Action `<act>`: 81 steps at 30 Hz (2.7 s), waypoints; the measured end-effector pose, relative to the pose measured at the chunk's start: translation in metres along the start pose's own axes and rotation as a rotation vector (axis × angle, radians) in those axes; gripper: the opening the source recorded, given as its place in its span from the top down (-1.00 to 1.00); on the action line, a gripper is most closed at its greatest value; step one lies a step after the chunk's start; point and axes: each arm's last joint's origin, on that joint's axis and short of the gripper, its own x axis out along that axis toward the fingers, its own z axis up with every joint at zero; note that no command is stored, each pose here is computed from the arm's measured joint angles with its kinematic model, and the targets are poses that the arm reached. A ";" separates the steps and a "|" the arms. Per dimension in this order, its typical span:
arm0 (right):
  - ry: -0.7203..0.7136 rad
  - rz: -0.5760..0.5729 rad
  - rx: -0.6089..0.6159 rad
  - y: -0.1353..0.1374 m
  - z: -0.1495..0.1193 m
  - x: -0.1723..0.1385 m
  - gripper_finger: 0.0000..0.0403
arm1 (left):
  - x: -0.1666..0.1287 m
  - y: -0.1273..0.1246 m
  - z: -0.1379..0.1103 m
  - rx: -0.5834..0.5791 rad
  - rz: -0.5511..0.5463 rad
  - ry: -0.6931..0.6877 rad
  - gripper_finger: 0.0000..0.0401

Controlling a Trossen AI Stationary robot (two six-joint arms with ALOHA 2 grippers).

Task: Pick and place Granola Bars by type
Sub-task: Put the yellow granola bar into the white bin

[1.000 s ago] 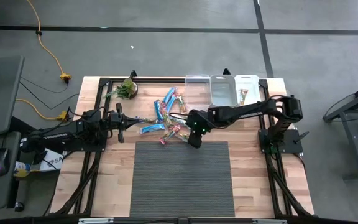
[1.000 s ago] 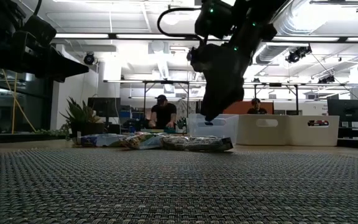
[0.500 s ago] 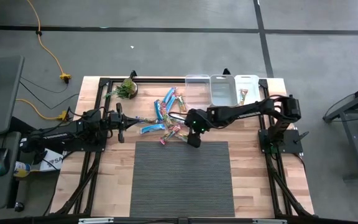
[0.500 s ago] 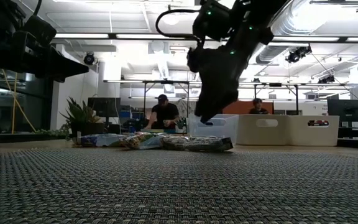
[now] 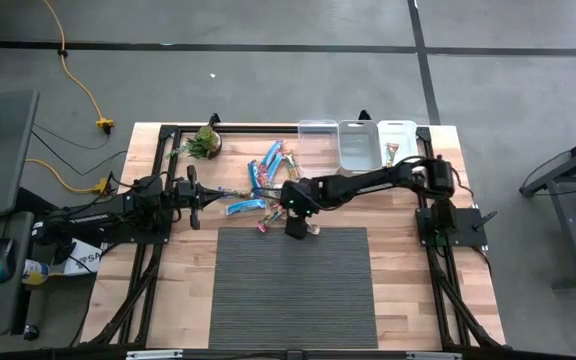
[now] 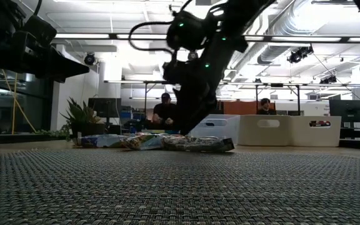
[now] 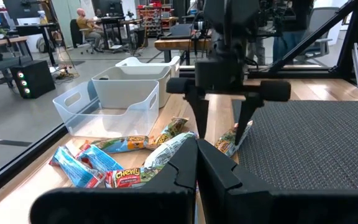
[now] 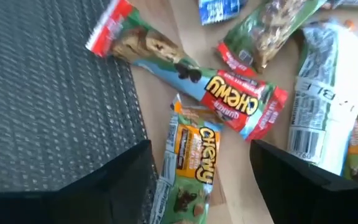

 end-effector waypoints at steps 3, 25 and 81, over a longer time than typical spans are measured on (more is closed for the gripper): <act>0.054 -0.013 0.013 0.001 0.002 0.008 -0.27 | 0.000 0.000 0.000 0.000 0.000 0.000 0.99; 0.122 -0.034 0.004 0.004 -0.007 0.028 0.03 | 0.000 0.000 0.000 0.000 0.000 0.000 0.99; -0.295 0.340 0.094 0.013 0.046 -0.060 0.63 | 0.000 0.000 0.000 0.000 0.000 0.000 0.99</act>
